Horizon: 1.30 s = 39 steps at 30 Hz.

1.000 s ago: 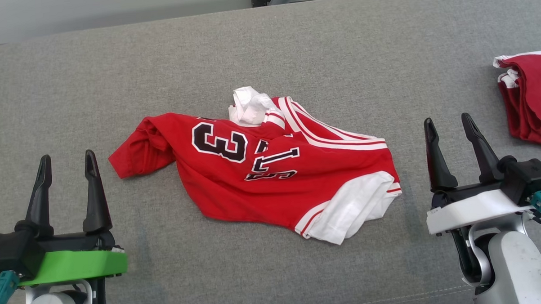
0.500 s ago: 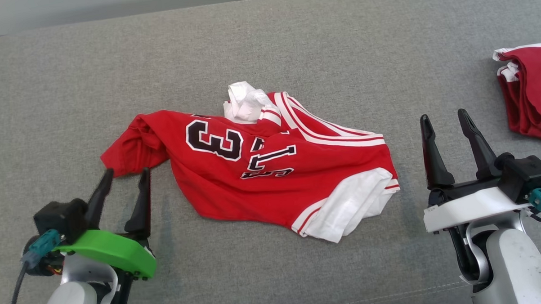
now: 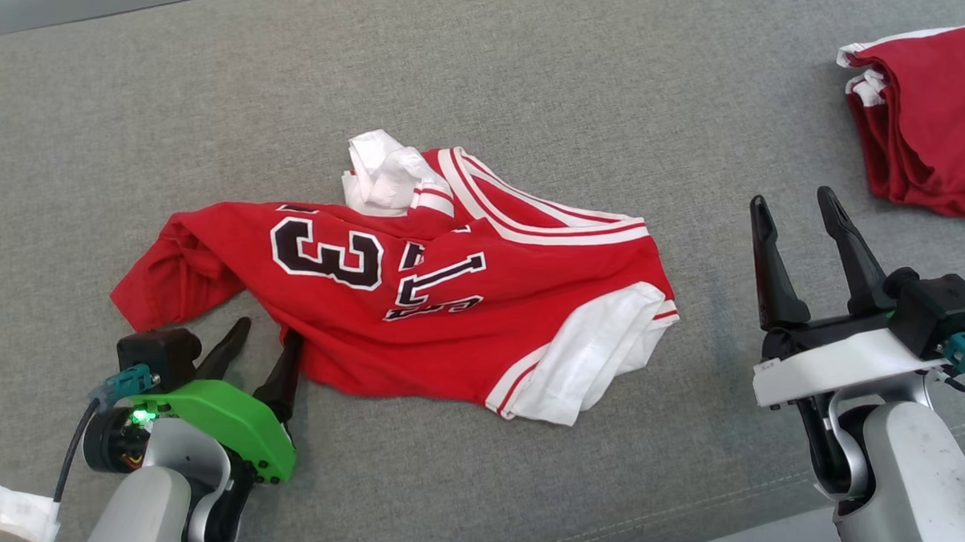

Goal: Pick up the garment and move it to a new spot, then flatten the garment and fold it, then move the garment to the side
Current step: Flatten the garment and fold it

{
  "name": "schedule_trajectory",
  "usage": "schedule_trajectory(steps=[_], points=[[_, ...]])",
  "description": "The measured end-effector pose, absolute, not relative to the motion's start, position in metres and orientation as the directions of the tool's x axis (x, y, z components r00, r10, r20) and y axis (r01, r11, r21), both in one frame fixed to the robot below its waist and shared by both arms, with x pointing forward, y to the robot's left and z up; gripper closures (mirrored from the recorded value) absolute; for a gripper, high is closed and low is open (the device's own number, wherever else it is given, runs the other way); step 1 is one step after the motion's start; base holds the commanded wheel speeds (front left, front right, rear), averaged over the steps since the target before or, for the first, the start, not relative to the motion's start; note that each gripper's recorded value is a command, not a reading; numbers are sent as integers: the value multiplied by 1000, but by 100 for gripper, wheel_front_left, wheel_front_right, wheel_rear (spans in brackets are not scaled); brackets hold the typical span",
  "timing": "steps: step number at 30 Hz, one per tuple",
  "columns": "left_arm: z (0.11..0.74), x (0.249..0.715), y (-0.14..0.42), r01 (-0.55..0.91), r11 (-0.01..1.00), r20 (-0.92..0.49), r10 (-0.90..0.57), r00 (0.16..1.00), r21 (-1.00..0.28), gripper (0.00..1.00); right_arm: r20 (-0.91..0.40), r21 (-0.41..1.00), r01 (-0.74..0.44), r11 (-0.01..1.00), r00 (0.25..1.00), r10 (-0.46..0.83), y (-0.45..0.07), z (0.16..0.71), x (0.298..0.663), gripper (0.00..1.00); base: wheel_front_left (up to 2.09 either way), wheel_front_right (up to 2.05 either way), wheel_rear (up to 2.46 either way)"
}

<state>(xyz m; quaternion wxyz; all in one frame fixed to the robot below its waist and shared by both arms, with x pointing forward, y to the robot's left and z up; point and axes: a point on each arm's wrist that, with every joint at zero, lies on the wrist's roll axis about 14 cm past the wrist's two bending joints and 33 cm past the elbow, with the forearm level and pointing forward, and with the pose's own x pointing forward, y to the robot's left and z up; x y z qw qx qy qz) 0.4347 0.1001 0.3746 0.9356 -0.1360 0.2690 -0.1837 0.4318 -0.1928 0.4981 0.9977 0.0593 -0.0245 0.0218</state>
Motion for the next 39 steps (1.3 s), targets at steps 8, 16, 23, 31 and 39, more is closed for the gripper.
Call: schedule_trajectory(steps=[8, 16, 23, 31, 39], points=[[385, 446, 98, 277, 886, -375, -417, 828, -372, 100, 45, 115, -8, 993, 999, 3, -205, 494, 431, 0, 0, 0, 0], [417, 445, 135, 181, 933, -281, -272, 921, -310, 100, 62, 119, -36, 992, 998, 29, -195, 498, 436, 0, 0, 0, 0], [458, 419, 181, 3, 976, -213, -51, 976, -218, 100, 71, 132, -78, 988, 995, 69, -179, 500, 443, 0, 0, 0, 0], [477, 404, 190, -34, 990, -199, 7, 980, -134, 57, 70, 146, -123, 982, 991, 114, -162, 498, 450, 0, 0, 0, 0], [458, 432, 116, 221, 962, -245, -256, 935, -163, 36, 65, 140, -86, 986, 995, 77, -175, 496, 446, 0, 0, 0, 0]])
